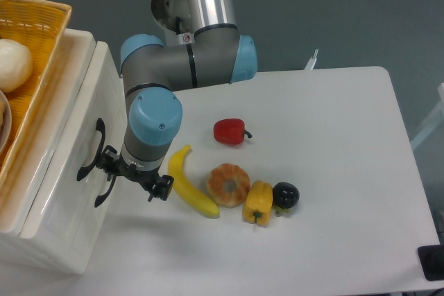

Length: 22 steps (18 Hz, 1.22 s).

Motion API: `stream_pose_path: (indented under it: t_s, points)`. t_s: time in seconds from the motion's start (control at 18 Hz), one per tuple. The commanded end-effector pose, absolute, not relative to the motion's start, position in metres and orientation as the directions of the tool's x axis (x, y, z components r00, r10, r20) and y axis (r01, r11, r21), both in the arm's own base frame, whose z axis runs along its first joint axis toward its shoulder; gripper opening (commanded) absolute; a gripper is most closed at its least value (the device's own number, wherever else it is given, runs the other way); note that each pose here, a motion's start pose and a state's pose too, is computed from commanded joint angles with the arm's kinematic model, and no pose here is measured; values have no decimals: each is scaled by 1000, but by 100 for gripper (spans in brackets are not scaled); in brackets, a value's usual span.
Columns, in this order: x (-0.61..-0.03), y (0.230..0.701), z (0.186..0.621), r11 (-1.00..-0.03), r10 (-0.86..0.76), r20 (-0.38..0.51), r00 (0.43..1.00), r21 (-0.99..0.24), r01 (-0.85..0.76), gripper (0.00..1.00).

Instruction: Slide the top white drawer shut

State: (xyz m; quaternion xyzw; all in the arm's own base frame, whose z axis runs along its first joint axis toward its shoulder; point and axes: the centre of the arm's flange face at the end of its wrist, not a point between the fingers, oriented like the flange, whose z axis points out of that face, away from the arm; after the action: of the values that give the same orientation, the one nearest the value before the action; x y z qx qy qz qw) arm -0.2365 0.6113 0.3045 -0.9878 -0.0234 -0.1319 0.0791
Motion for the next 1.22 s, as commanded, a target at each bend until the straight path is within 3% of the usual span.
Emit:
stream_pose_path:
  t_s: [0.72,0.94,1.22]
  points:
    - [-231,614,302,-988,16,265,964,-147,57,100]
    - [-253,605,305,-986,-1,252,968,-164,42,100]
    - [-295,578,357,-962,-112,149,982,-262,-70,100]
